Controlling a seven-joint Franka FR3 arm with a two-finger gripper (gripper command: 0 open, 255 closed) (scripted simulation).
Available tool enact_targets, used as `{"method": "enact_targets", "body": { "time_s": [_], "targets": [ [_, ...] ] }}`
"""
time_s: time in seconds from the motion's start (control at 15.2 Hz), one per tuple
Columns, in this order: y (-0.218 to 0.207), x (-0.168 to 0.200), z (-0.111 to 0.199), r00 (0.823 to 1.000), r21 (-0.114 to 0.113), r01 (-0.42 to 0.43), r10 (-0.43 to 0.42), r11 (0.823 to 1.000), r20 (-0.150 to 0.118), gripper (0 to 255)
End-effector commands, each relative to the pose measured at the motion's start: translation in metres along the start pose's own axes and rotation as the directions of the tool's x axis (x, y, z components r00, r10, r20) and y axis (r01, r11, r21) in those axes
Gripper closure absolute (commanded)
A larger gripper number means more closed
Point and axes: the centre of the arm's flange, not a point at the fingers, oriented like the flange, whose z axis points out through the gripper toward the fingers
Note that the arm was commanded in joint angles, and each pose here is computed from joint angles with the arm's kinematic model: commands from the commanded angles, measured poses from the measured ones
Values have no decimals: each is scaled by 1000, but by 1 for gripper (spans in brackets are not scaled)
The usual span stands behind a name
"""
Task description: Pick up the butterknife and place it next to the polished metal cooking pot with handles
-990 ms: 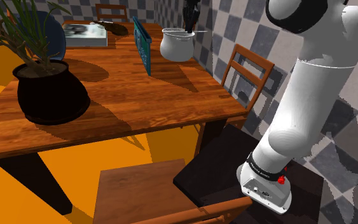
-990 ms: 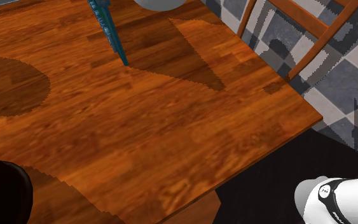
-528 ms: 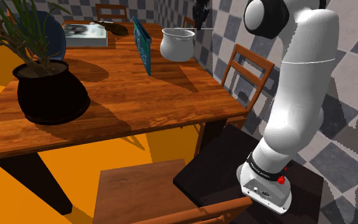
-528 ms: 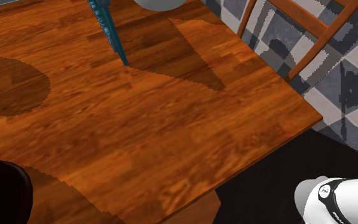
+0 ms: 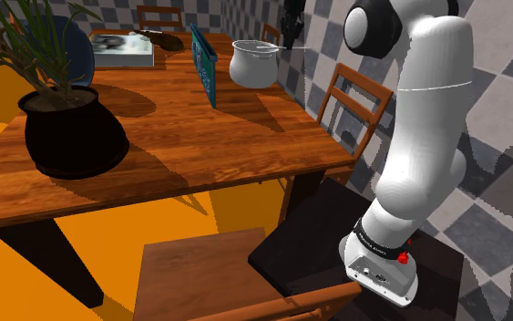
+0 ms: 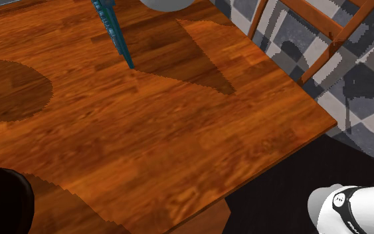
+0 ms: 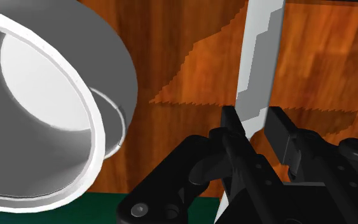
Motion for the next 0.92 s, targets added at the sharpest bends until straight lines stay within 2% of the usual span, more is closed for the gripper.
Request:
{"method": "enact_targets", "body": {
  "time_s": [0.0,0.86],
  "targets": [
    [0,0,11,1000,0,0,0,1000,0,255],
    [2,-1,80,1000,0,0,0,1000,0,255]
  ]
}}
